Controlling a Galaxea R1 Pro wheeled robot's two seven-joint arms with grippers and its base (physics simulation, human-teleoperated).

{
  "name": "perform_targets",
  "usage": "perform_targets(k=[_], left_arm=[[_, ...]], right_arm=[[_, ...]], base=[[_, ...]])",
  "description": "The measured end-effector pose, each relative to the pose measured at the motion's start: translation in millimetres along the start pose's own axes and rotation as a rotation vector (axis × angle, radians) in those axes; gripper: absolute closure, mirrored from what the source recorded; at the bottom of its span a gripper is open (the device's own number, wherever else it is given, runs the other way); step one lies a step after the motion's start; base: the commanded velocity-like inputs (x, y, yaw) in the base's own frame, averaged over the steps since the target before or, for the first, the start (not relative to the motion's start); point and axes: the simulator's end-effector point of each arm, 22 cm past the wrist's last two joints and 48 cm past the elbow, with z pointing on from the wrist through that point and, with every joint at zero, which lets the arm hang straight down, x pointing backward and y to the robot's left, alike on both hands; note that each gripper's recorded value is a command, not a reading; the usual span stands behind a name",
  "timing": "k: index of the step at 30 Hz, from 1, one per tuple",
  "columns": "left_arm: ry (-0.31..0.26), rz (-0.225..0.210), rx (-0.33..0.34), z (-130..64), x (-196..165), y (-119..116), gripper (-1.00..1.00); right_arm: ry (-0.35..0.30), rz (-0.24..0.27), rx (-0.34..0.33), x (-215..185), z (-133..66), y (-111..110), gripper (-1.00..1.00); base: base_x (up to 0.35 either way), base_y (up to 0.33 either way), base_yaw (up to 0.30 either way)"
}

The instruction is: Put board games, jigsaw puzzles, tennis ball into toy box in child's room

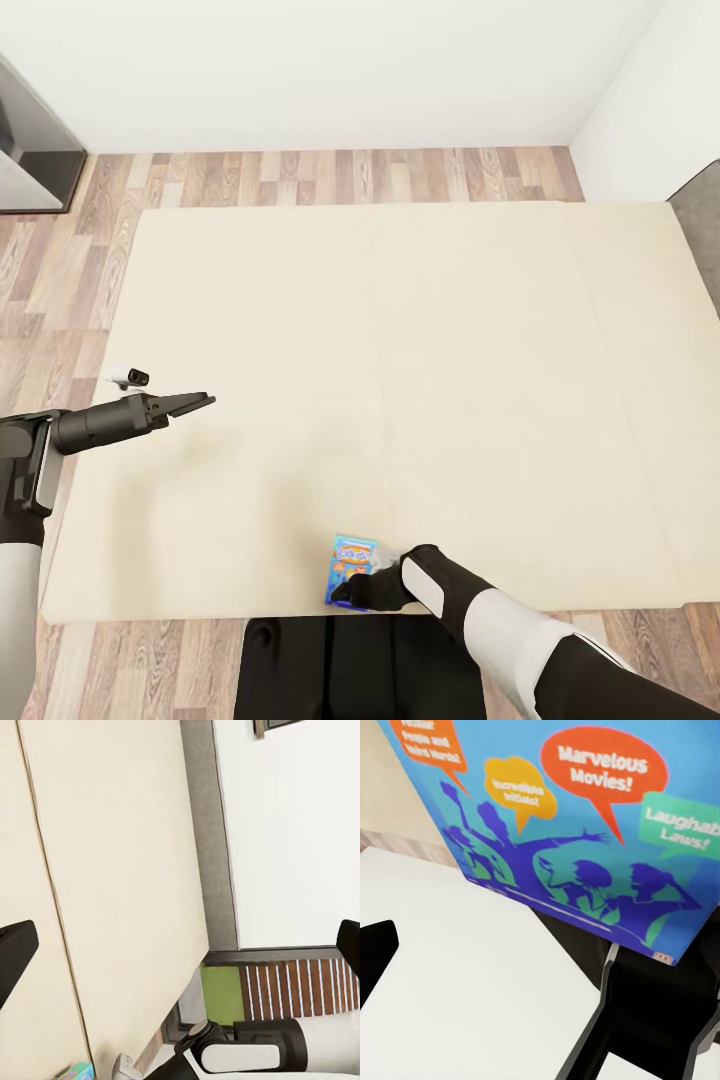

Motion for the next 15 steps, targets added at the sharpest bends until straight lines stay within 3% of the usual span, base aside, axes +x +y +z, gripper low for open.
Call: perform_targets(k=[15], left_arm=[[0.000,0.000,0.000,0.1,-0.1,0.1,-1.00]], right_arm=[[0.000,0.000,0.000,-0.1,0.0,0.0,-1.00]], base=[[-0.018,0.032,0.000]])
